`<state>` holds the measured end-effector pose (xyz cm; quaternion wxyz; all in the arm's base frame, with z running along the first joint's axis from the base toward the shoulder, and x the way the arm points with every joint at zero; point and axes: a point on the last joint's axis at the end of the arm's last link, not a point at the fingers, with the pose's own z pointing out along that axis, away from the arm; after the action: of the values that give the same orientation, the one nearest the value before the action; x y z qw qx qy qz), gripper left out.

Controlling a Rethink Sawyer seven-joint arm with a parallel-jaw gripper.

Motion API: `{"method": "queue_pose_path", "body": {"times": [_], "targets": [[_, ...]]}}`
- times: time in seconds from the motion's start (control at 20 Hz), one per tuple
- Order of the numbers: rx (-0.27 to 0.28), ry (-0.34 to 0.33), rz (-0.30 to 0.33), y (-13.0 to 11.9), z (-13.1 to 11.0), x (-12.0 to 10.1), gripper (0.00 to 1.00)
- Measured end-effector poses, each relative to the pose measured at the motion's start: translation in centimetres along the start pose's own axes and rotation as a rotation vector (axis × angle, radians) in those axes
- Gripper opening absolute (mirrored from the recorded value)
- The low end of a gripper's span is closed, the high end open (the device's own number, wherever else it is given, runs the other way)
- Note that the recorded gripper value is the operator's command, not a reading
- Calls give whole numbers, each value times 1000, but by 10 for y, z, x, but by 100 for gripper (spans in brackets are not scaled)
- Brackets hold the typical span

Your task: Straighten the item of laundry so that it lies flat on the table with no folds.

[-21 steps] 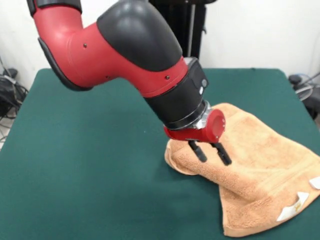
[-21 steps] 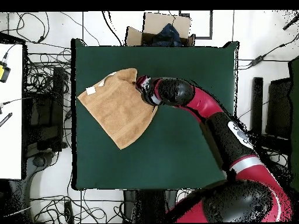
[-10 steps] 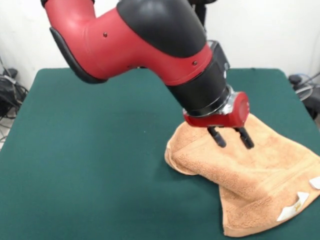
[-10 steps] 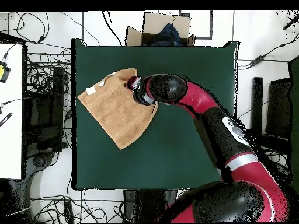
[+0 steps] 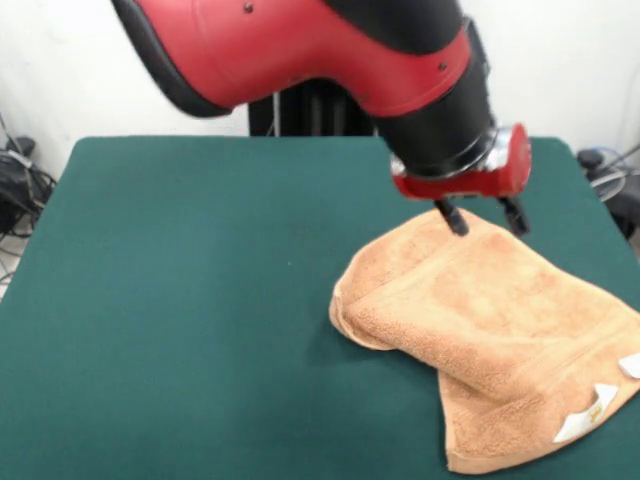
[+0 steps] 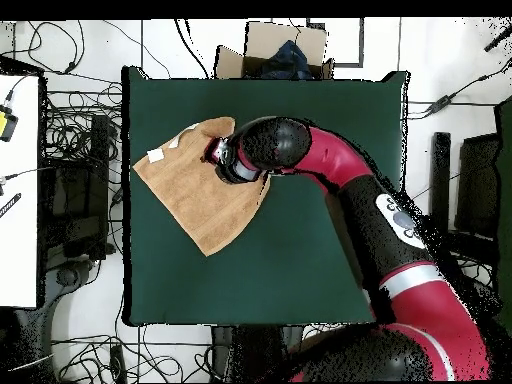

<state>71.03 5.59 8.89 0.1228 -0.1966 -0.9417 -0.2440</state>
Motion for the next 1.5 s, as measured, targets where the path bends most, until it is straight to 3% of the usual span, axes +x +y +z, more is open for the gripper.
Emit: {"method": "queue_pose_path", "body": {"times": [0.35, 0.95, 1.25, 1.5], "targets": [[94, 2, -31, 10, -8, 14, 100], [321, -81, -64, -13, 1, 25, 100], [362, -196, -77, -13, 21, 20, 100], [350, -340, -87, -9, 52, 11, 100]]}}
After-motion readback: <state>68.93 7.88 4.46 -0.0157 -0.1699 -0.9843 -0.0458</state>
